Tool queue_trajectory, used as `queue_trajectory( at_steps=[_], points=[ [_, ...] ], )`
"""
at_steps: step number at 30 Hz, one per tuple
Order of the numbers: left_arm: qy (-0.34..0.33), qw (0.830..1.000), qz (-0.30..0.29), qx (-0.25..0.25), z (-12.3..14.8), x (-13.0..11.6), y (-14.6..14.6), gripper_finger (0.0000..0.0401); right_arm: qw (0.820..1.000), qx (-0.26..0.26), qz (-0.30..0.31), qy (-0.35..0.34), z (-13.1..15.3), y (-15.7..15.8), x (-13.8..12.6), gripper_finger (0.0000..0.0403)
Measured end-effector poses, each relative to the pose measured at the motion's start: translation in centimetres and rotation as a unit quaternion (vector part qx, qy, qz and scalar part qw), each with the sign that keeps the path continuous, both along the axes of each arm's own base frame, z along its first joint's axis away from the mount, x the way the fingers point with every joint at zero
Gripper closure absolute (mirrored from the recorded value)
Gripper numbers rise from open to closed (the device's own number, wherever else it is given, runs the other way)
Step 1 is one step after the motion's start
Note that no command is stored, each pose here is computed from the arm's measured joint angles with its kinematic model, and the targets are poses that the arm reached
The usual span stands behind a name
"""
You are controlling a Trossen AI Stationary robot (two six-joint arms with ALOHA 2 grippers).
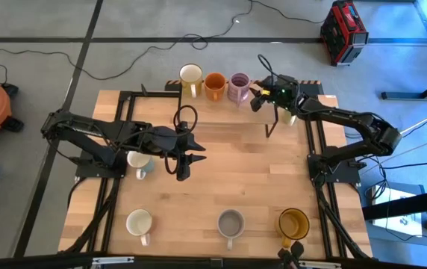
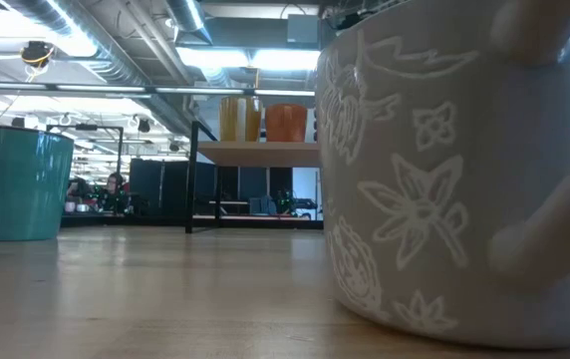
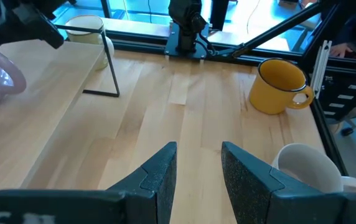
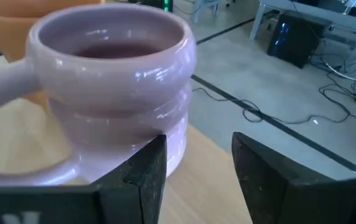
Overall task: Place coffee mugs
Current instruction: Put the purple mug on the shelf, then put the gray mug on the shelf
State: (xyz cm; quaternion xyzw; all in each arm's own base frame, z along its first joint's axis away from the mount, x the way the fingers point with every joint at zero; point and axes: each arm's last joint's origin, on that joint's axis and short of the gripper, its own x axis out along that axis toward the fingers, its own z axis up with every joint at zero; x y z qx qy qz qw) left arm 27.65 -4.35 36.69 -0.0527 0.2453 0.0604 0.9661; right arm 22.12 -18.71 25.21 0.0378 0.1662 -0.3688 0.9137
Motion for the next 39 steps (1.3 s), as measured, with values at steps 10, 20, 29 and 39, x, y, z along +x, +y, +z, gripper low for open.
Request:
queue_trajectory(
  at_steps=[10, 20, 29, 39],
  points=[
    [0.000, 1.000, -0.002, 0.003, 0.0, 0.0, 0.0, 0.0280, 1.000, 0.006, 0.030, -0.007, 0.1, -0.4, 0.7, 0.0233],
    [0.001, 1.000, -0.004, 0.007, 0.0, 0.0, 0.0, 0.0280, 0.997, 0.061, 0.050, -0.005, 4.6, 2.4, -1.7, 0.0233],
    [0.003, 1.000, -0.016, 0.005, -0.1, 0.0, -0.5, 0.0280, 0.902, 0.228, 0.359, -0.073, 9.1, 15.6, -2.8, 0.0233],
    [0.004, 0.999, -0.033, -0.032, -0.3, -0.2, -2.8, 0.0280, 0.880, 0.216, 0.424, 0.001, 7.0, 27.1, -1.3, 0.0233]
  ],
)
